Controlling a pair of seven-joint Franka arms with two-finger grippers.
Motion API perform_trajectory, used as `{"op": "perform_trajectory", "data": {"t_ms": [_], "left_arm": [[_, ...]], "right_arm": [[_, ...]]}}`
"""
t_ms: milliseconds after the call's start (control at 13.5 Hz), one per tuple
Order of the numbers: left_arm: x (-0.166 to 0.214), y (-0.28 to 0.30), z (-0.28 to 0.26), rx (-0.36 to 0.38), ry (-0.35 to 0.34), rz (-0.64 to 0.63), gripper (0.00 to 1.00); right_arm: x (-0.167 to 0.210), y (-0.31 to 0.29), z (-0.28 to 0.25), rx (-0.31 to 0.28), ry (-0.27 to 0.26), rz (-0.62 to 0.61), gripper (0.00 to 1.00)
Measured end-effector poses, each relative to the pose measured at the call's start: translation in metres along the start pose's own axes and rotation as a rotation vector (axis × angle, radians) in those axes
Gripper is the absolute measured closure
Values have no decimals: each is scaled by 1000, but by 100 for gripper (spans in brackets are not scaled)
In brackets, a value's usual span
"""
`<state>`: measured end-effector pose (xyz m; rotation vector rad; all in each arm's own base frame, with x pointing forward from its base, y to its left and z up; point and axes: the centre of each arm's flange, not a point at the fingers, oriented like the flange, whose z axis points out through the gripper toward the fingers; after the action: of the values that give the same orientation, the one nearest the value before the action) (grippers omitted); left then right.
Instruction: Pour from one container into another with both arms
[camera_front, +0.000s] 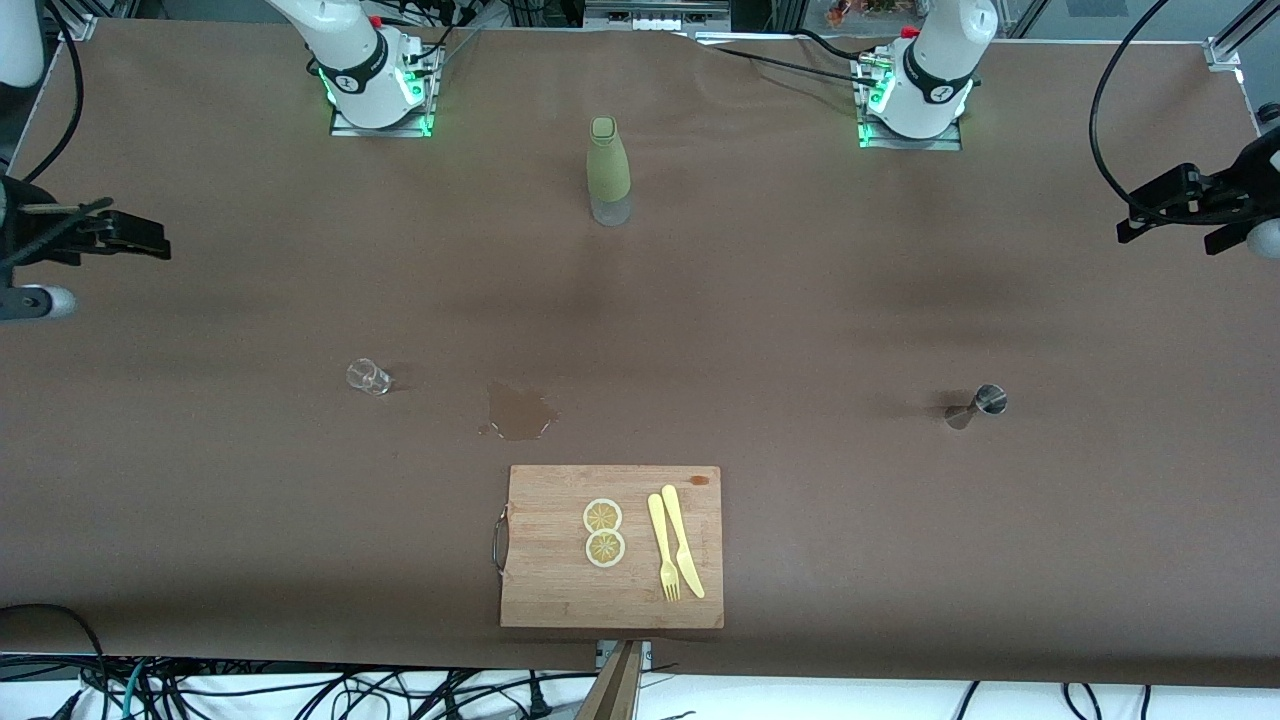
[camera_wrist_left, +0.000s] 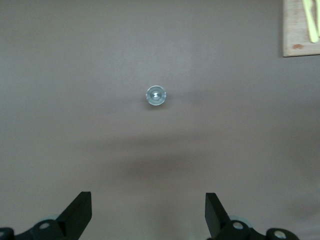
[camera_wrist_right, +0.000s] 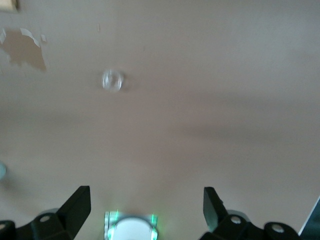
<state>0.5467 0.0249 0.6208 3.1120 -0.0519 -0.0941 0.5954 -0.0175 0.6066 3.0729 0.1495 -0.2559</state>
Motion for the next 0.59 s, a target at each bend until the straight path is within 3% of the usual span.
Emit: {"op": "perform_trajectory", "data": {"t_ms": [223, 594], "left_arm": [[-3, 8, -1, 9, -11, -29, 0], [-3, 8, -2, 9, -8, -33, 0]], "right_arm": [[-24, 4, -33, -7, 70, 6, 0], [-35, -6, -33, -4, 68, 35, 0]]}}
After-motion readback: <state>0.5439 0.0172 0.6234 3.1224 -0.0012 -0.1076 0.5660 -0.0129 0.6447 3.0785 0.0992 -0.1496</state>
